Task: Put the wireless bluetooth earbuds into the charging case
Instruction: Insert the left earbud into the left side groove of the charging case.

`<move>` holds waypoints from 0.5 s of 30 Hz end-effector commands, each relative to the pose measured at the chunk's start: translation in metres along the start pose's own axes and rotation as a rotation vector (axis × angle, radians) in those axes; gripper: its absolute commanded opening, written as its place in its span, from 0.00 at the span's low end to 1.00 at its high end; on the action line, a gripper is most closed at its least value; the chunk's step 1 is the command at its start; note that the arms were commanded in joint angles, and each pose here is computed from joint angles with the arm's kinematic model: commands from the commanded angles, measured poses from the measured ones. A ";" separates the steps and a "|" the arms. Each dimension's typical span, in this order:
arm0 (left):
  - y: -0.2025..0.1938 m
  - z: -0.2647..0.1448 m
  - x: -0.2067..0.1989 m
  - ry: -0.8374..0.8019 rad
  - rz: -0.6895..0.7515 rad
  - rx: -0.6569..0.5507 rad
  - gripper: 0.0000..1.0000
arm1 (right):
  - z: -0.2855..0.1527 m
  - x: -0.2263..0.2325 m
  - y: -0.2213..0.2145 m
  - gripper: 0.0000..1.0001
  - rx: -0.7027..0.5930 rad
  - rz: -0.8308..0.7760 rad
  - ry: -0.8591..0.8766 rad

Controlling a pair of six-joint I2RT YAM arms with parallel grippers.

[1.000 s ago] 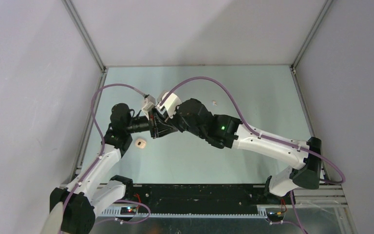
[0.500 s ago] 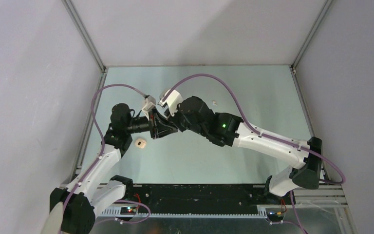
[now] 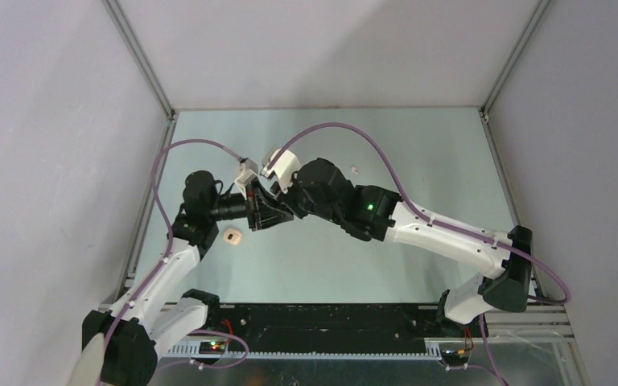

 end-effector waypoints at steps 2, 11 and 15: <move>0.016 -0.002 -0.002 -0.002 0.105 -0.045 0.00 | -0.011 0.029 0.012 0.26 -0.017 0.015 0.142; 0.022 -0.002 -0.006 -0.034 0.107 -0.078 0.00 | -0.030 0.038 0.021 0.35 -0.037 0.014 0.278; 0.022 -0.004 -0.009 -0.046 0.114 -0.091 0.00 | -0.031 0.037 0.022 0.38 -0.037 0.013 0.278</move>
Point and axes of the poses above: each gripper's point midway between its finger pads, its own z axis out along the fingers, its own x axis along the line the jaws close on, y = z × x, the point moved 1 cm from there along -z, back along the fingers, and after that the axes turned 7 degrees about z, right-handed, at the moved point
